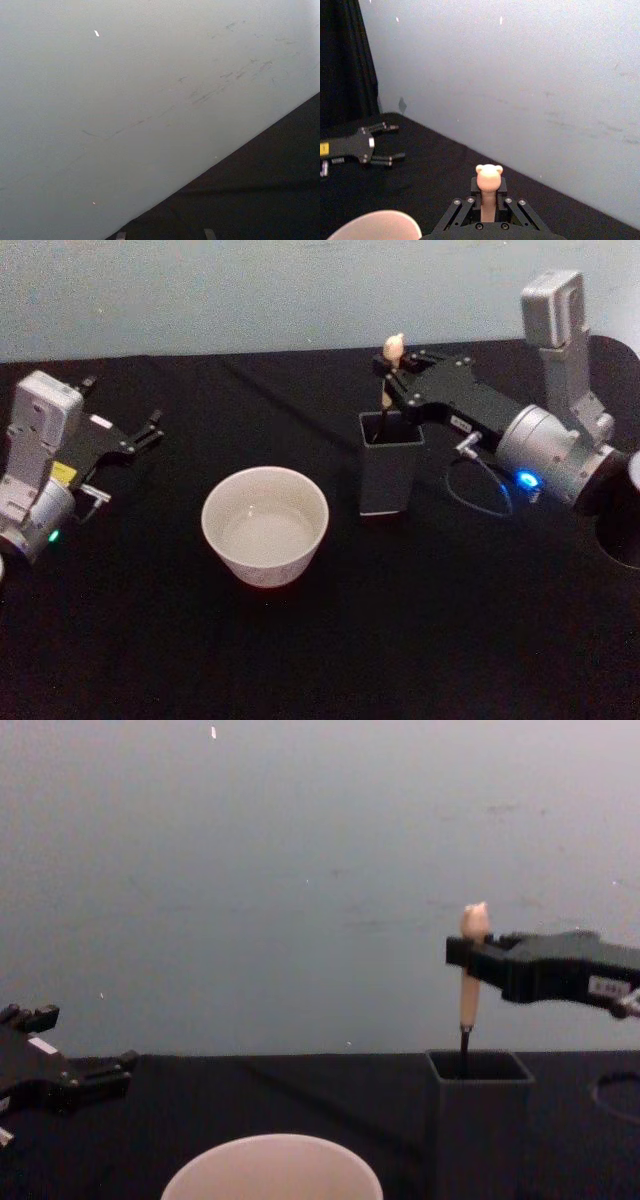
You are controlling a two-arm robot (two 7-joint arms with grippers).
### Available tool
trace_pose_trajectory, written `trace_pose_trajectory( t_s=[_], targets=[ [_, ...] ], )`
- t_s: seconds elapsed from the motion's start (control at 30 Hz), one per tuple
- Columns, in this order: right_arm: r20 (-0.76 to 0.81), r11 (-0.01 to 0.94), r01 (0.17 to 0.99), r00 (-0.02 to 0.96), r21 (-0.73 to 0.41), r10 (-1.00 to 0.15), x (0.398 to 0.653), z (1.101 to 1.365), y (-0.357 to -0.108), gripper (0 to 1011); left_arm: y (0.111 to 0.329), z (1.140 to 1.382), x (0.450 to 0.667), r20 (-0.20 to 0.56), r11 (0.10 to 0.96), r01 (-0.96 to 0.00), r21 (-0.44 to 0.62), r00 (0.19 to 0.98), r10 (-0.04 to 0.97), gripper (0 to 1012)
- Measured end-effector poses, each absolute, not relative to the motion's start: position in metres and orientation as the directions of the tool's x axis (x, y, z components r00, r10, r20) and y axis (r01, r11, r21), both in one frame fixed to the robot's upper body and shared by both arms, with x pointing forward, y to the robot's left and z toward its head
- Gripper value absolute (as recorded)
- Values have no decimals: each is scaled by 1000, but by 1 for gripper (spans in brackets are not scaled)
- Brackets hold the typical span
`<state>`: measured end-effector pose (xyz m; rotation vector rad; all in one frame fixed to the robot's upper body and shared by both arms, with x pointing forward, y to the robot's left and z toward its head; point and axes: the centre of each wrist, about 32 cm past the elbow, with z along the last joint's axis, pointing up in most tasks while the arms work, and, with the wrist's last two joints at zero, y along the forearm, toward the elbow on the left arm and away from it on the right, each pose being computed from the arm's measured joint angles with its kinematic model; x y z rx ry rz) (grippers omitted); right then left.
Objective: Pick up the stirring spoon with one hand, stir inside the cup, then place it back in its original position.
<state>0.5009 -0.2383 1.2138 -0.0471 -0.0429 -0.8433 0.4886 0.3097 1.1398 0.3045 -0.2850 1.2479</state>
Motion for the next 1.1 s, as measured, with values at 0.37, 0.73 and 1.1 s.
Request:
trace_pose_trajectory(
  t_s=[0.37, 0.73, 1.1],
  targets=[
    [50, 655, 751, 654, 76, -755, 492, 1235, -242, 166, 310, 1140, 489, 374, 287, -955, 70, 292, 880, 1001],
    [56, 671, 729, 671, 131, -740, 488, 1247, -241, 166, 310, 1140, 489, 374, 287, -955, 70, 292, 880, 1001],
    [55, 735, 668, 734, 118, -676, 486, 1243, -223, 166, 310, 1140, 489, 374, 287, -955, 70, 292, 880, 1001]
  ],
)
